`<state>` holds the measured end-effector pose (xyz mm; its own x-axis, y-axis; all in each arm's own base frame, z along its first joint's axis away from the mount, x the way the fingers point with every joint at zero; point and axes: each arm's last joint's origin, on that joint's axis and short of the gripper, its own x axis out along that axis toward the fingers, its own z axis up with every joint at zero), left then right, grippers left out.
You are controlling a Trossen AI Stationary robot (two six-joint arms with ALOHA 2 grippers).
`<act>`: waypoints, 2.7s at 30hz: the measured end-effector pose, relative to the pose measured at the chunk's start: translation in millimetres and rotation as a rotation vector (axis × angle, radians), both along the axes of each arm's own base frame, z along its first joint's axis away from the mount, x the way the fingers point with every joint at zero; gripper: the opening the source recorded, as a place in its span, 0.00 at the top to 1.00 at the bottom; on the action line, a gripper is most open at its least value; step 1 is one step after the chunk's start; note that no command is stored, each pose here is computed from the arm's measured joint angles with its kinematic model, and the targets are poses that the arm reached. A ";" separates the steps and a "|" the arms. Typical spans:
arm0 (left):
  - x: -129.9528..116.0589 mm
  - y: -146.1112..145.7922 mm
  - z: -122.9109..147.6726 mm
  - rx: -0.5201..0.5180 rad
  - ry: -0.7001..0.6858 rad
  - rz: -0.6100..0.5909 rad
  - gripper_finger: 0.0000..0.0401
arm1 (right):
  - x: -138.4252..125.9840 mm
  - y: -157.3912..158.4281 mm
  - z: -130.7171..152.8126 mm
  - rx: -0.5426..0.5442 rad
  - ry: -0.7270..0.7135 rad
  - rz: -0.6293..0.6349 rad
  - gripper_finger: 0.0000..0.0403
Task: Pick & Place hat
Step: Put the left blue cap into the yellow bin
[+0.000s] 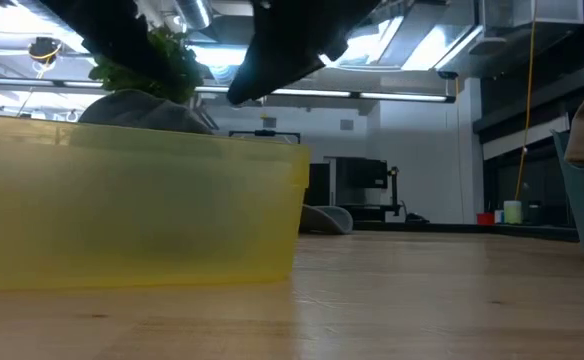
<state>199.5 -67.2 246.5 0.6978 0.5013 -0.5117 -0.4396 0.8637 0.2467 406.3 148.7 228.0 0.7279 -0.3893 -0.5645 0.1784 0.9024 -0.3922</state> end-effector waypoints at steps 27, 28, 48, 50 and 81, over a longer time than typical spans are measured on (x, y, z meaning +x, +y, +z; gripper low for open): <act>-9.4 67.6 -11.7 0.217 0.615 -0.265 0.98 | -1.2 -25.6 -8.1 0.132 0.032 -0.188 0.40; -9.4 69.2 -11.9 0.246 0.647 -0.309 0.98 | -1.2 -25.6 -8.2 0.128 0.035 -0.184 0.40; -14.2 105.2 -44.4 0.285 1.110 -0.409 0.71 | -1.4 -25.7 -8.4 0.117 0.044 -0.176 0.40; -11.6 109.1 -49.7 0.266 1.136 -0.400 0.65 | -1.4 -25.6 -8.5 0.122 0.046 -0.173 0.40; 13.2 122.5 -94.3 0.319 1.391 -0.595 0.55 | -2.6 -23.3 -10.4 0.162 0.079 -0.142 0.40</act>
<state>212.6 55.3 152.2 -0.0906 0.5443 -0.8340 0.6626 0.6582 0.3575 403.7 125.3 217.6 0.6229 -0.3844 -0.6813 0.2825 0.9227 -0.2623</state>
